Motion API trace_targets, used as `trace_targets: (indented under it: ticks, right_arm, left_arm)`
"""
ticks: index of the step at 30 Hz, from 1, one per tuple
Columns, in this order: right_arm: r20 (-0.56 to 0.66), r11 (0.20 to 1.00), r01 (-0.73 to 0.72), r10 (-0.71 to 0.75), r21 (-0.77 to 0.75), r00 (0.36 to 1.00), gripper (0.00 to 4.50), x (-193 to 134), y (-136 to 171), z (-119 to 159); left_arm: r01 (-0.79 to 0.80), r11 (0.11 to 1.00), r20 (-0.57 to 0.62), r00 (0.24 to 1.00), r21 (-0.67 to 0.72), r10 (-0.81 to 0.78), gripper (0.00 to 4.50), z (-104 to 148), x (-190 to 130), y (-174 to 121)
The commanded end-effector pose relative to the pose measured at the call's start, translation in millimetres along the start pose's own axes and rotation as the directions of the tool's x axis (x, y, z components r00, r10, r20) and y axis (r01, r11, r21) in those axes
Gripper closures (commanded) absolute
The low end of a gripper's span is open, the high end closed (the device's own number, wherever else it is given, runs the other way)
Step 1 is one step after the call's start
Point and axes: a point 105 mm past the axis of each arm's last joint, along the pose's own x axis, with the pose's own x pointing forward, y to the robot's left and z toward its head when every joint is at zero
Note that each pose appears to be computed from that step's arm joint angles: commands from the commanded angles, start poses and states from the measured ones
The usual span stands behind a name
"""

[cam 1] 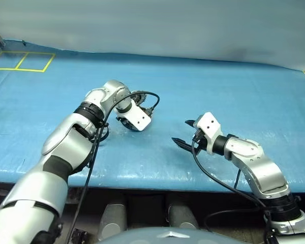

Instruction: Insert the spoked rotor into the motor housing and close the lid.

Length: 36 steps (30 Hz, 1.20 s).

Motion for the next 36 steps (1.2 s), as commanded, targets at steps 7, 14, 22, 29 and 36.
trace_targets:
  ticks: [7,14,22,29,36]
  right_arm:
    - [0.058,0.997,0.082,-0.082,0.006,0.995,0.00,-7,-8,4]
    - [0.064,0.994,0.111,-0.112,0.020,0.992,0.00,-10,-8,0]
    - [0.076,0.992,0.124,-0.125,0.025,0.989,0.00,-8,-9,0]
    - [0.083,0.991,0.134,-0.136,0.027,0.987,0.00,-8,-10,0]
    - [0.080,0.989,0.142,-0.144,0.030,0.986,0.00,-10,-10,-2]
  left_arm:
    - [-0.187,0.979,0.047,0.982,0.078,0.184,2.24,-4,-17,12]
    - [-0.287,0.946,0.139,0.954,0.152,0.267,2.24,9,-26,17]
    - [-0.304,0.927,0.231,0.939,0.221,0.253,2.24,26,-31,8]
    - [-0.244,0.927,0.252,0.952,0.284,0.173,2.24,36,-27,-6]
    - [-0.183,0.930,0.279,0.956,0.320,0.092,2.24,43,-21,-19]
